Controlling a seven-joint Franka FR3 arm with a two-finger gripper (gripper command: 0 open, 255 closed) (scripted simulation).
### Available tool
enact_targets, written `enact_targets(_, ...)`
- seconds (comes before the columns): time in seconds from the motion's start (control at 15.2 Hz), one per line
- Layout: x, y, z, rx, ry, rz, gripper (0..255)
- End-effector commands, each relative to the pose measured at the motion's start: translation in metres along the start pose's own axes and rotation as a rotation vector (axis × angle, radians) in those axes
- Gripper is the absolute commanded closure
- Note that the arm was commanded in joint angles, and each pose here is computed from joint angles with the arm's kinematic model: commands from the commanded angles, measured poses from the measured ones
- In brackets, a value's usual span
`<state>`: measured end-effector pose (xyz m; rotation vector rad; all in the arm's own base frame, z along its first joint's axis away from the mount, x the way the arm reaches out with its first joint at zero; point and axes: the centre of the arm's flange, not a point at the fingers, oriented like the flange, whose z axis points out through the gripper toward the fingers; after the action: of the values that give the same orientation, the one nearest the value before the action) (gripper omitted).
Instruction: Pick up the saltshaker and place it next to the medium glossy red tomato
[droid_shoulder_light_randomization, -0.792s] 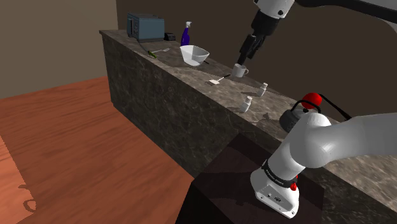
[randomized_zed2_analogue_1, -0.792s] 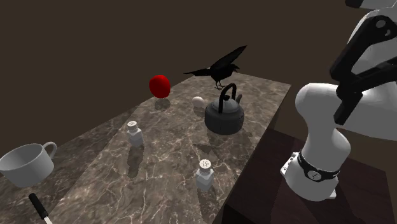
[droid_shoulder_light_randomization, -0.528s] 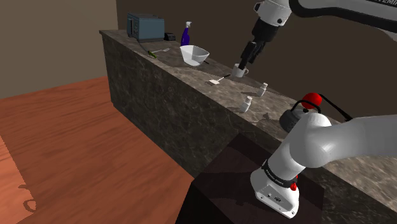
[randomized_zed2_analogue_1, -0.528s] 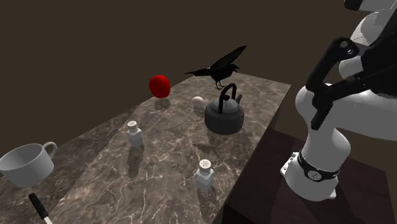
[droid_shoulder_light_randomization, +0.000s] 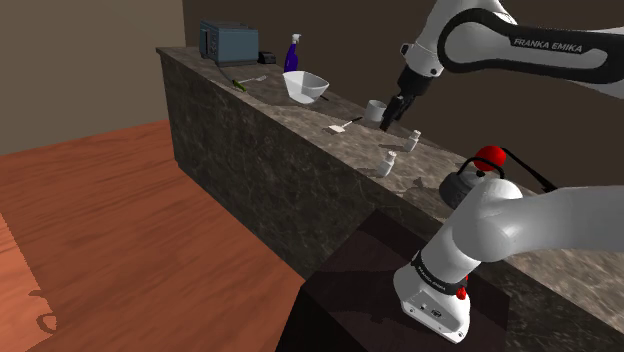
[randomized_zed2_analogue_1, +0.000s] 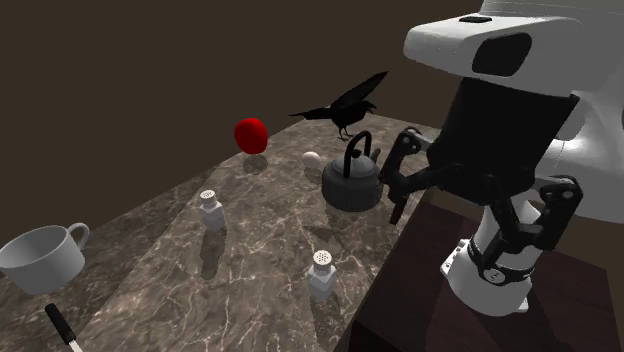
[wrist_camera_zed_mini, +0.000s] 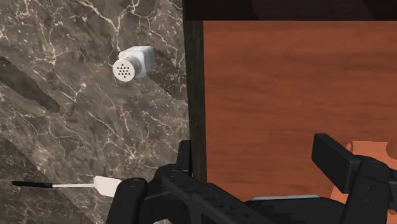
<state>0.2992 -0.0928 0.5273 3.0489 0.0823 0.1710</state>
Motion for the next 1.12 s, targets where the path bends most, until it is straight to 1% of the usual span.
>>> enact_targets(0.0, -0.007, 0.014, 0.019, -0.003, -0.002, 0.002, 0)
enact_targets(0.92, -0.052, 0.127, 0.155, -0.022, -0.023, 0.026, 0)
enact_targets(1.06, -0.053, 0.13, 0.163, -0.022, -0.023, 0.026, 0)
